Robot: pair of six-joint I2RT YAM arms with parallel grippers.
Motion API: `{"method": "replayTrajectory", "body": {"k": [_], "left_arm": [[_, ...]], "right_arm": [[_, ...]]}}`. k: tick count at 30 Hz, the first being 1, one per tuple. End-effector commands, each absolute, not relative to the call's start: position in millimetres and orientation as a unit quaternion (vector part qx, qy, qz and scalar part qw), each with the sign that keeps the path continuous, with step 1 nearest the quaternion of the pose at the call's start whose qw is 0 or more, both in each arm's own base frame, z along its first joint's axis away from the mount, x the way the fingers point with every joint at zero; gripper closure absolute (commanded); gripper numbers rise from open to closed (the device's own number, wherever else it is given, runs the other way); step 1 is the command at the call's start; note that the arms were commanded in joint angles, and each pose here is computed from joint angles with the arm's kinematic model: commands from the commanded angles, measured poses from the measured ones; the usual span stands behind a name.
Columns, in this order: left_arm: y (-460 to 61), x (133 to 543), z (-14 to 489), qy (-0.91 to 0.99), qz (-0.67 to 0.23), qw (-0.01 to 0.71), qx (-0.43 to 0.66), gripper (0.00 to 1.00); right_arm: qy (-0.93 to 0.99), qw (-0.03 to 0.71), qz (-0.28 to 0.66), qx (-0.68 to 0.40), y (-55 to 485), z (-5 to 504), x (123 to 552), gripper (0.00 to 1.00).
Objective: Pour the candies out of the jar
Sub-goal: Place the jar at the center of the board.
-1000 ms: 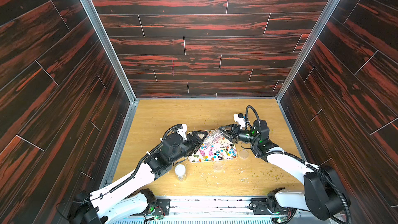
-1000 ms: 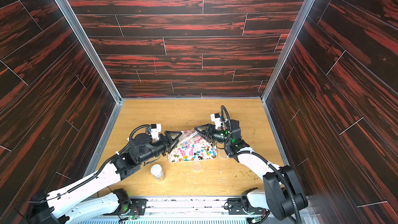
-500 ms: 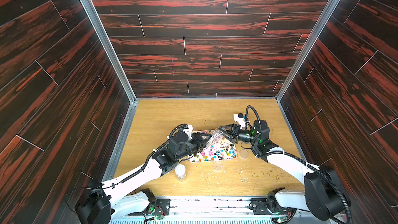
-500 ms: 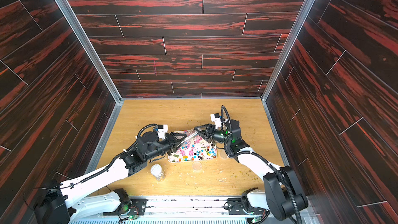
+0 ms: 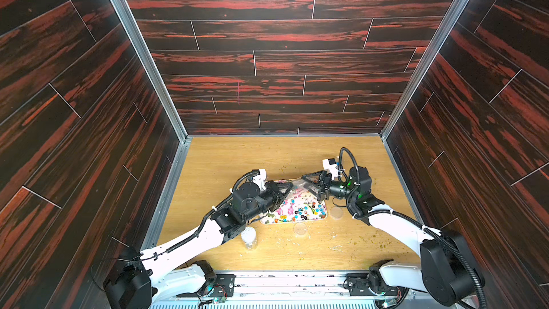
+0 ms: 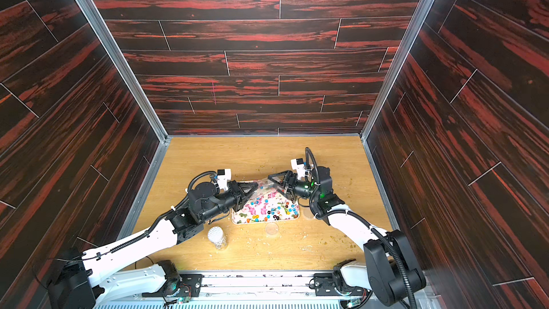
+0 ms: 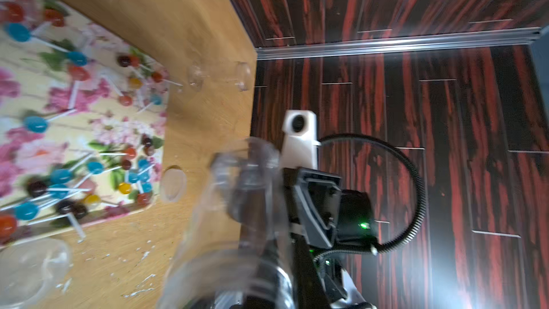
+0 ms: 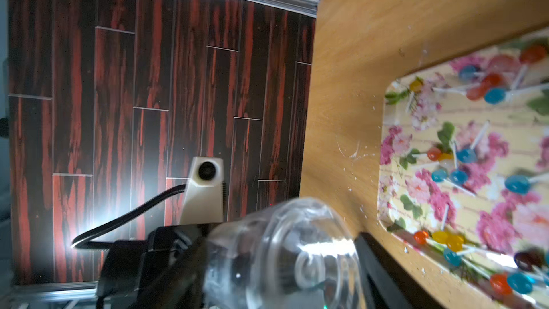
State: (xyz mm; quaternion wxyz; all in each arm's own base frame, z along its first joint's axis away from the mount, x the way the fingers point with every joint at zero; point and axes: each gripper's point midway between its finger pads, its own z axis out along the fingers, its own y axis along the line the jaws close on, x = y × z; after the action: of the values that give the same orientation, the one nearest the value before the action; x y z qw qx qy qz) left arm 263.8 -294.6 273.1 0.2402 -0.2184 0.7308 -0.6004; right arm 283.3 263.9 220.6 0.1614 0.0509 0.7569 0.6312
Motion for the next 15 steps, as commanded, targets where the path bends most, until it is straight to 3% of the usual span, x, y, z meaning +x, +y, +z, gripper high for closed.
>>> {"method": "replayTrajectory", "body": {"k": [1, 7, 15], "left_arm": [[-271.2, 267.2, 277.5, 0.749, -0.552, 0.286, -0.23, 0.95], [-228.2, 267.0, 267.3, 0.792, -0.441, 0.354, -0.23, 0.95], [-136.6, 265.2, 245.9, 0.881, -0.167, 0.405, -0.175, 0.95]], "right_arm": [[0.754, 0.2, 0.625, 0.036, 252.3, 238.1, 280.9, 0.01], [0.767, 0.217, 0.602, 0.053, 226.9, 234.9, 280.8, 0.01], [0.785, 0.222, 0.575, 0.056, 203.2, 228.1, 266.7, 0.01]]}}
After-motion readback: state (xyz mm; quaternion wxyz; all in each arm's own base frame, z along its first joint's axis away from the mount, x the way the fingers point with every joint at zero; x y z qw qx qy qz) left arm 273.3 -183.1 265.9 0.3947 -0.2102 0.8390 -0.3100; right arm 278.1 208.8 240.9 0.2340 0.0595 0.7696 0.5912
